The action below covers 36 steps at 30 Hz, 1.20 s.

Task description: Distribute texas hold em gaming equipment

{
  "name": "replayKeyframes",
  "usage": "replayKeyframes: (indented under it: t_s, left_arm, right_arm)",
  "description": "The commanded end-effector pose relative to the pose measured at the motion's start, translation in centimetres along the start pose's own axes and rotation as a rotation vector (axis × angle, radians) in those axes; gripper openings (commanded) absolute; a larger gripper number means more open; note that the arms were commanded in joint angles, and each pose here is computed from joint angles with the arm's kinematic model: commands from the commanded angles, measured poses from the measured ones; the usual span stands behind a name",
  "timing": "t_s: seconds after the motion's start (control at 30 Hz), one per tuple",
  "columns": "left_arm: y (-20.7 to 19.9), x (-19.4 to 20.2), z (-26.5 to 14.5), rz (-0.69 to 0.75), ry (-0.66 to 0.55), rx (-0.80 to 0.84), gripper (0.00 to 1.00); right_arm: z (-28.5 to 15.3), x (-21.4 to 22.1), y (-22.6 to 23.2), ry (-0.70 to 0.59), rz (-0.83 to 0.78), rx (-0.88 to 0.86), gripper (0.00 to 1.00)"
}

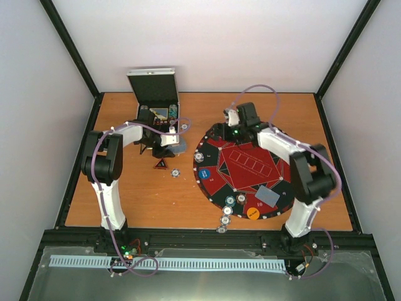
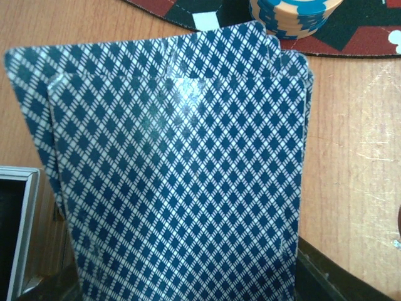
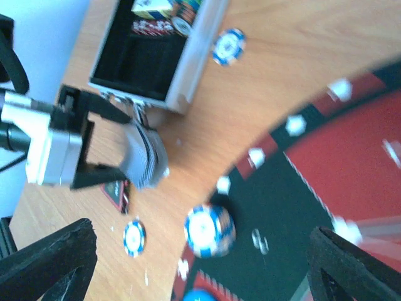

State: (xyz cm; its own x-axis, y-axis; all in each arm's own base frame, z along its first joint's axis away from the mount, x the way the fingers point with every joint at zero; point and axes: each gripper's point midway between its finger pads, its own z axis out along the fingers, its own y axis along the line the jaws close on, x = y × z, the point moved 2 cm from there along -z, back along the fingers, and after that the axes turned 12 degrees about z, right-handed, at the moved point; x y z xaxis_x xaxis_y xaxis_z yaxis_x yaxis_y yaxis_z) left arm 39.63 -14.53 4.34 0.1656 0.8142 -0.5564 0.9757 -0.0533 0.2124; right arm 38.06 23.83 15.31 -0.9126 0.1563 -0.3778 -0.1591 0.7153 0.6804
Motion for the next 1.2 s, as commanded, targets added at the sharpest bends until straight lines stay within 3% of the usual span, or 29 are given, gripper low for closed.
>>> replayKeyframes:
  t_s: [0.0, 0.17, 0.3, 0.43, 0.53, 0.6, 0.7, 0.9, 1.17]
  left_arm:
    - [0.4, 0.2, 0.3, 0.009, -0.019, 0.002, 0.57]
    - [0.4, 0.3, 0.5, -0.008, -0.02, 0.01, 0.57]
    - [0.5, 0.4, 0.6, -0.014, -0.015, 0.012, 0.57]
    - [0.4, 0.5, 0.8, -0.018, -0.015, 0.016, 0.57]
    - [0.6, 0.5, 0.8, -0.03, -0.019, 0.012, 0.57]
    - [0.7, 0.5, 0.8, -0.038, -0.018, 0.012, 0.56]
    - [0.5, 0.5, 0.8, -0.036, -0.016, 0.016, 0.57]
    - [0.8, 0.5, 0.9, -0.041, -0.023, 0.016, 0.57]
    - [0.9, 0.4, 0.9, -0.041, -0.024, 0.018, 0.57]
  right_arm:
    - [3.9, -2.9, 4.6, 0.044, -0.167, -0.27, 0.9]
    - [8.4, -1.3, 5.8, 0.143, -0.243, -0.266, 0.77]
    - [8.9, -0.1, 7.1, 0.155, -0.215, -0.345, 0.47]
    - [9.9, 1.0, 7.4, 0.202, -0.16, -0.397, 0.37]
    - [11.4, 1.1, 6.2, 0.213, -0.141, -0.304, 0.4]
    - [11.8, 0.5, 5.4, 0.193, -0.132, -0.238, 0.54]
    - [12.7, -0.1, 5.3, 0.193, -0.159, -0.22, 0.68]
    - [15.0, 1.2, 5.4, 0.265, -0.189, -0.235, 0.76]
    - [16.4, 2.2, 4.6, 0.289, -0.21, -0.203, 0.77]
